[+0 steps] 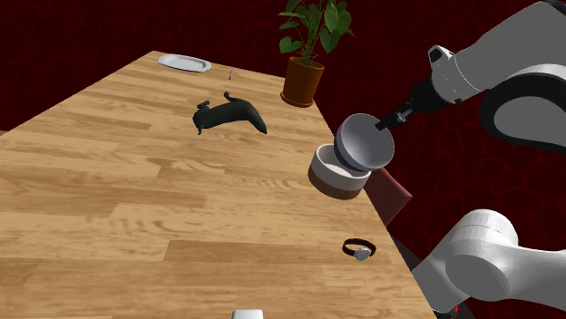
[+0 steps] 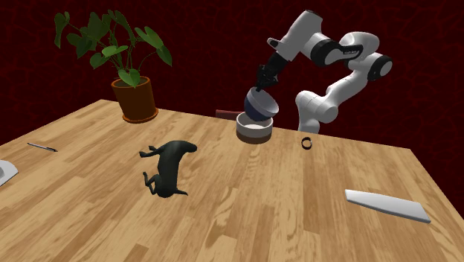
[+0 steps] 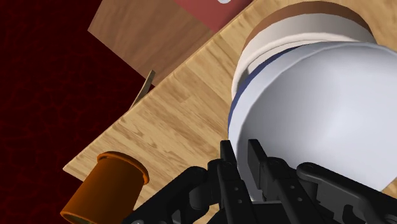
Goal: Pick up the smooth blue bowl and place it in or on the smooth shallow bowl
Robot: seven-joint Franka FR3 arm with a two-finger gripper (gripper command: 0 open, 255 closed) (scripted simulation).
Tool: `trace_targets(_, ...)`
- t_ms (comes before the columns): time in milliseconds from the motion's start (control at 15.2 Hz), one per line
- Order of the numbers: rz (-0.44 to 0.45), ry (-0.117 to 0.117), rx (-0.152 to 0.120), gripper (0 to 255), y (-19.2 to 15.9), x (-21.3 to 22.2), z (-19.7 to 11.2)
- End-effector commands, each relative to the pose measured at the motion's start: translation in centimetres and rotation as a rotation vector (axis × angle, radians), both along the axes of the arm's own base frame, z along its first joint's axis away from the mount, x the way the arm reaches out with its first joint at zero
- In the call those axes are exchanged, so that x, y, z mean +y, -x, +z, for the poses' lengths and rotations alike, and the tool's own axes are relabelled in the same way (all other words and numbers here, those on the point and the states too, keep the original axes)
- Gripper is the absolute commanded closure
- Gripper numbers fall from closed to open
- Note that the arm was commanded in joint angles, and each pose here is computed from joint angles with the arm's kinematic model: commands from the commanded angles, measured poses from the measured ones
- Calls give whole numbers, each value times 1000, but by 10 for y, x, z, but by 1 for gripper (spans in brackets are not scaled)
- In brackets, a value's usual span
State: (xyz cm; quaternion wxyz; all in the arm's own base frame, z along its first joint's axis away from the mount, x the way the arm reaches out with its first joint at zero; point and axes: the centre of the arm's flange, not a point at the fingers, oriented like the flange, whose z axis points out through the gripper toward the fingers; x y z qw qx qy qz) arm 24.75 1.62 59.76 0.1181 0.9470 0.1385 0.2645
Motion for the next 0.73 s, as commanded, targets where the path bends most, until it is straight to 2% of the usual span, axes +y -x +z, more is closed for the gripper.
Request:
trace_targets(0, 0, 0, -1, 255, 0, 0, -2)
trace_targets(396, 0, 0, -1, 255, 0, 0, -2)
trace_targets(462, 0, 0, -1, 0, 0, 0, -2)
trace_targets(660, 0, 0, -1, 0, 0, 0, -2)
